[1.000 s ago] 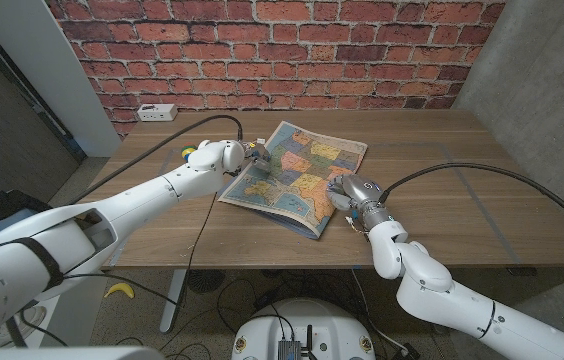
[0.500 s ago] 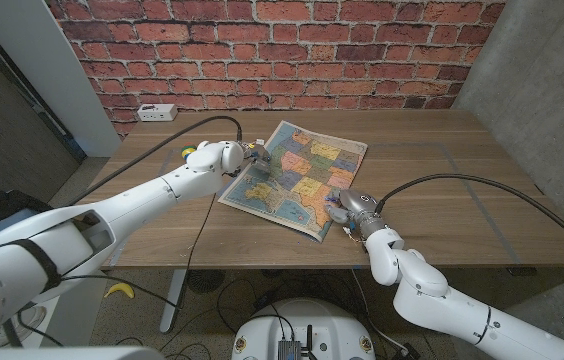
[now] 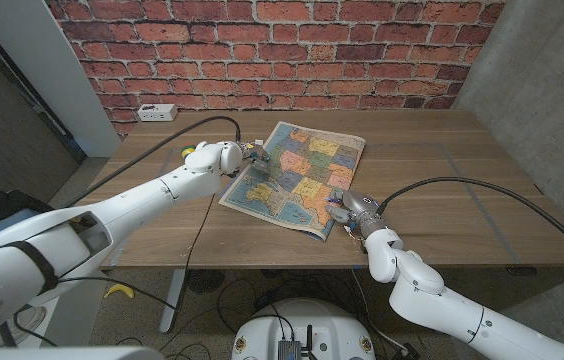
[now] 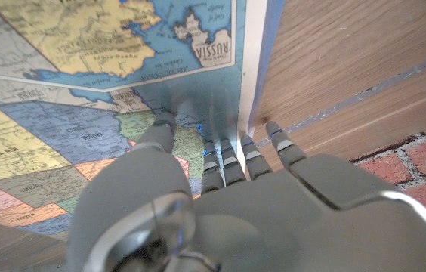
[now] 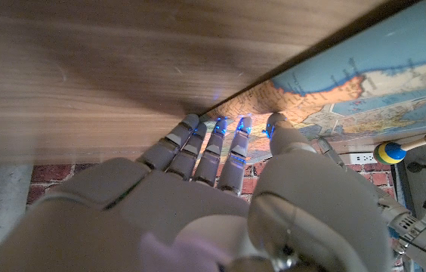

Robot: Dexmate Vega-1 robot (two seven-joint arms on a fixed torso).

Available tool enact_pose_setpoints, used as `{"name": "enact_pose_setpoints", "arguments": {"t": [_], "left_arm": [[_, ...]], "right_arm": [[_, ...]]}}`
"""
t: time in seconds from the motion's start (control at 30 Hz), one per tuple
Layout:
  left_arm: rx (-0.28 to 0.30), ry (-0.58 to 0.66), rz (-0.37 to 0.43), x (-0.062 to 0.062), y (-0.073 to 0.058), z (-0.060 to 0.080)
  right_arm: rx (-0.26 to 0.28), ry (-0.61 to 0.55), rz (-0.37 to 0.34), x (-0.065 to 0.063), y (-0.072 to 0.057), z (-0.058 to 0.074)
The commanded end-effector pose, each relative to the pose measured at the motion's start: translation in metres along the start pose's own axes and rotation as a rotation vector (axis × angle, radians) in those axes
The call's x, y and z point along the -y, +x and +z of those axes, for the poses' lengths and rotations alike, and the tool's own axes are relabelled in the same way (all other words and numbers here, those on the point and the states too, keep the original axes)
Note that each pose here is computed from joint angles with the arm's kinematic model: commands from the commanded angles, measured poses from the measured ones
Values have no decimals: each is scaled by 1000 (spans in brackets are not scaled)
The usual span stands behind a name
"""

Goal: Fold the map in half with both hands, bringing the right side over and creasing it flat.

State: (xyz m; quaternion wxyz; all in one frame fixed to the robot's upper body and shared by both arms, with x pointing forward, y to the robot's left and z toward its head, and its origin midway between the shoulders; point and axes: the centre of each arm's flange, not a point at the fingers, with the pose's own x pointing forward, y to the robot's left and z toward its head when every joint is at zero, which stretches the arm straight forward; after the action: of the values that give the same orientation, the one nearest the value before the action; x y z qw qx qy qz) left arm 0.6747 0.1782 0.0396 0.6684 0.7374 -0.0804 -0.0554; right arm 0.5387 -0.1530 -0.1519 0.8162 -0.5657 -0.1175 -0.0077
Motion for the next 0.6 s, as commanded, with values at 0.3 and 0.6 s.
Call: {"name": "enact_pose_setpoints", "arguments": {"t": [0.3,0.6], "left_arm": [[-5,-3,3,1,-4,2],[-7,-1,8,1,-8,4]], "right_arm": [[-3,123,28,-5,10,-10],[86,168,-111,23,10,2]]}}
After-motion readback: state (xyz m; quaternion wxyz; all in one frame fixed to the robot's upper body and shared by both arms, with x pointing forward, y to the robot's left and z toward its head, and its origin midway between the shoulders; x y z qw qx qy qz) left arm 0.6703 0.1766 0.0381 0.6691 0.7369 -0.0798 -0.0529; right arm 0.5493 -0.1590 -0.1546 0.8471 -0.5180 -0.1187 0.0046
